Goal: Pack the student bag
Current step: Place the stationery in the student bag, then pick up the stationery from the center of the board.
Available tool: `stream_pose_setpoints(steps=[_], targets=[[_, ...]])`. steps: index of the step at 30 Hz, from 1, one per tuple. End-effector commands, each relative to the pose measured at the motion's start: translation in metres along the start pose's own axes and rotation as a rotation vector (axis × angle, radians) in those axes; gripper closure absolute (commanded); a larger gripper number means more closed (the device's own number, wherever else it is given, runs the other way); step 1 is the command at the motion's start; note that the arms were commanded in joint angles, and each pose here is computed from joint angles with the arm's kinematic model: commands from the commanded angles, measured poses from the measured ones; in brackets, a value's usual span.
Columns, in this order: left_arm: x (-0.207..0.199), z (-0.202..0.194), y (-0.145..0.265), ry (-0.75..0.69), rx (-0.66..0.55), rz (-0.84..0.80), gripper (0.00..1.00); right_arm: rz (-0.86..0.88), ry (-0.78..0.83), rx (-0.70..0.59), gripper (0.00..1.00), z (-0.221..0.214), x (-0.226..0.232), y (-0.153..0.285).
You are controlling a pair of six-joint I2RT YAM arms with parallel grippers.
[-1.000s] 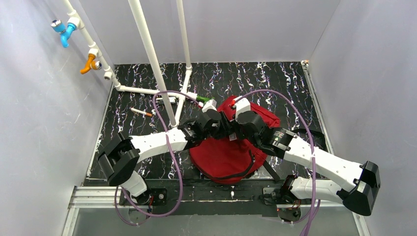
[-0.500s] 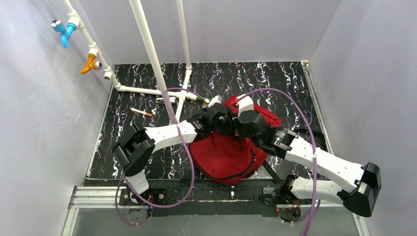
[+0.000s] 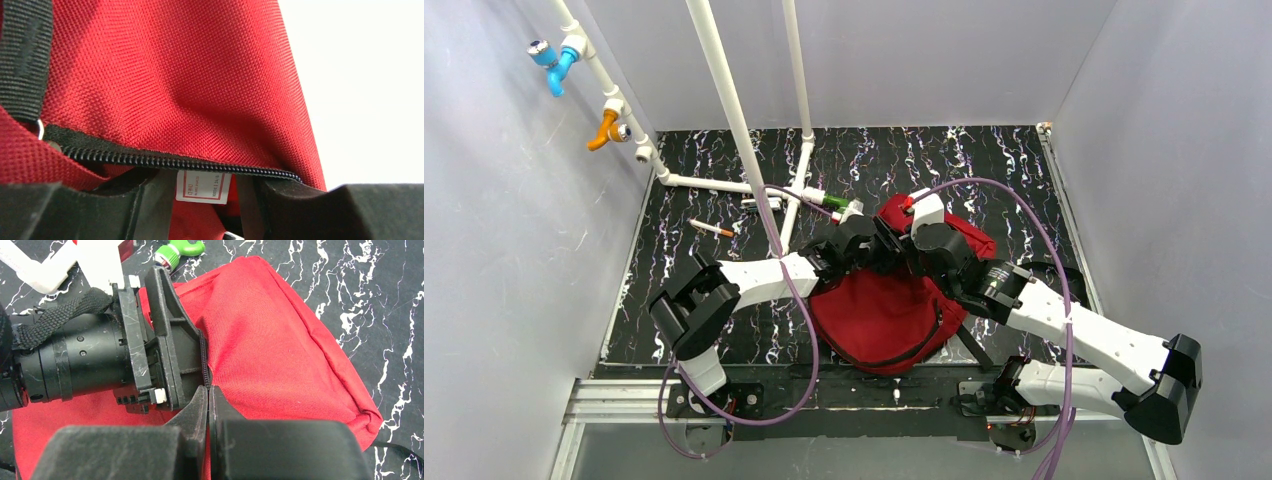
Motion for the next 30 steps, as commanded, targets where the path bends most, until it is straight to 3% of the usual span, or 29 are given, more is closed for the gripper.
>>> stream_pose_setpoints(steps=[1,6,11,13,16,23,30], targets=[[-0.046,0.019,0.01,0.226,-0.043,-0.259,0.55,0.09,-0.038,-0.055,0.99,0.008,0.009,0.007],[-0.047,0.022,0.007,0.256,-0.083,-0.277,0.49,0.082,-0.039,-0.052,0.99,0.005,0.007,0.01],[-0.038,0.026,0.002,0.297,-0.113,-0.278,0.3,0.081,-0.036,-0.047,0.99,0.004,0.007,0.01],[-0.037,0.024,0.006,0.248,-0.098,-0.289,0.26,0.08,-0.035,-0.044,0.99,0.003,0.007,0.01],[-0.033,0.017,0.015,0.149,-0.04,-0.279,0.1,0.079,-0.034,-0.045,0.99,0.004,0.007,0.01],[0.013,0.002,0.043,-0.045,0.07,-0.144,0.2,0.074,-0.018,-0.034,0.99,0.0,0.007,0.008],[0.052,0.001,0.091,-0.374,0.11,0.016,0.18,0.044,0.01,-0.007,0.99,-0.003,0.003,0.009]])
Point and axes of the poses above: each gripper's point midway between its finger pads, its own y axis back along the fingers, its own x axis along the line the jaws close on, z = x × y, the point moved 10 cm from there along y, back along the fingers, and after that the axes turned 15 degrees about y, right-handed, at the moved point
